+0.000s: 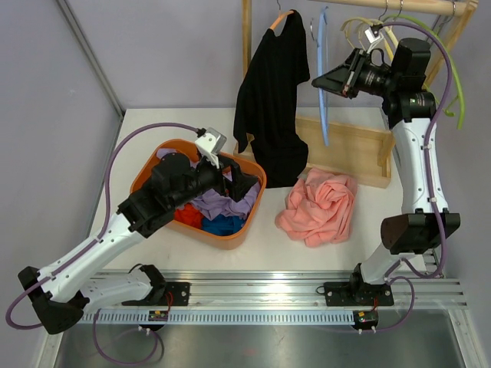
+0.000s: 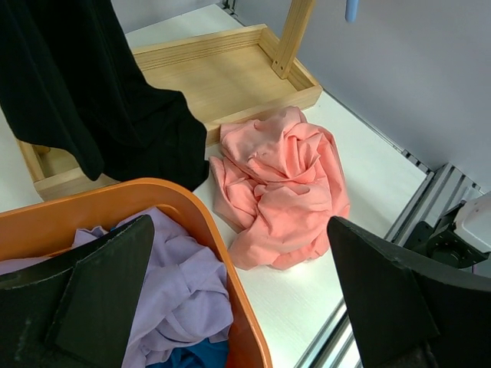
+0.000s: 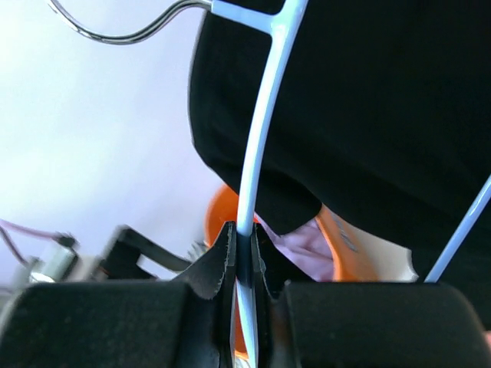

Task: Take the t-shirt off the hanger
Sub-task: Hang the hanger back to the clothesline with the right arm

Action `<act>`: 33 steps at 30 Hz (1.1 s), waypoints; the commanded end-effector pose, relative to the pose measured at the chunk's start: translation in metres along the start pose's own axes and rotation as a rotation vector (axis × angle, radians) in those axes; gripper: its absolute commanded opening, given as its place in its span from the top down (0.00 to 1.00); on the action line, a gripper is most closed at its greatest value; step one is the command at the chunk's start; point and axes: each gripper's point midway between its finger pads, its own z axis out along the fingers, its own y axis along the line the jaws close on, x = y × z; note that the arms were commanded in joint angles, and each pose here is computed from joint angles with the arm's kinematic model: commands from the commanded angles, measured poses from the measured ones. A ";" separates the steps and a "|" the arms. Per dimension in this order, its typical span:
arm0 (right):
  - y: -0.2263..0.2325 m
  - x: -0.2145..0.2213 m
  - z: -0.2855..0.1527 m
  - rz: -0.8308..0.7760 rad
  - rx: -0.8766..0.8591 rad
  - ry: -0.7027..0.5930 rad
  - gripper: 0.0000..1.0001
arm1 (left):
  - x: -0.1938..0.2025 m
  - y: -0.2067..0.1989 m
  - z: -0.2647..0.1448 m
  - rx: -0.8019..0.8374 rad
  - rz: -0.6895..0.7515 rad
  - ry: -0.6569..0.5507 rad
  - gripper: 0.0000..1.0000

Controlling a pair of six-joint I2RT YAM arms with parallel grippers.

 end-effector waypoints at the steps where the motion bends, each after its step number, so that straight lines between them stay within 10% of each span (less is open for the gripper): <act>1: 0.023 -0.040 0.005 0.120 -0.047 -0.099 1.00 | -0.035 -0.012 -0.004 0.045 -0.031 -0.108 0.01; 25: -0.033 -0.129 -0.012 0.428 -0.021 -0.353 1.00 | -0.031 -0.010 0.005 0.023 -0.059 -0.082 0.01; 30: -0.003 -0.128 -0.023 0.308 -0.095 -0.331 0.66 | -0.022 -0.010 0.010 0.029 -0.060 -0.052 0.01; 33: 0.001 -0.127 -0.029 0.298 -0.093 -0.334 0.65 | -0.019 -0.010 0.012 0.038 -0.059 -0.043 0.01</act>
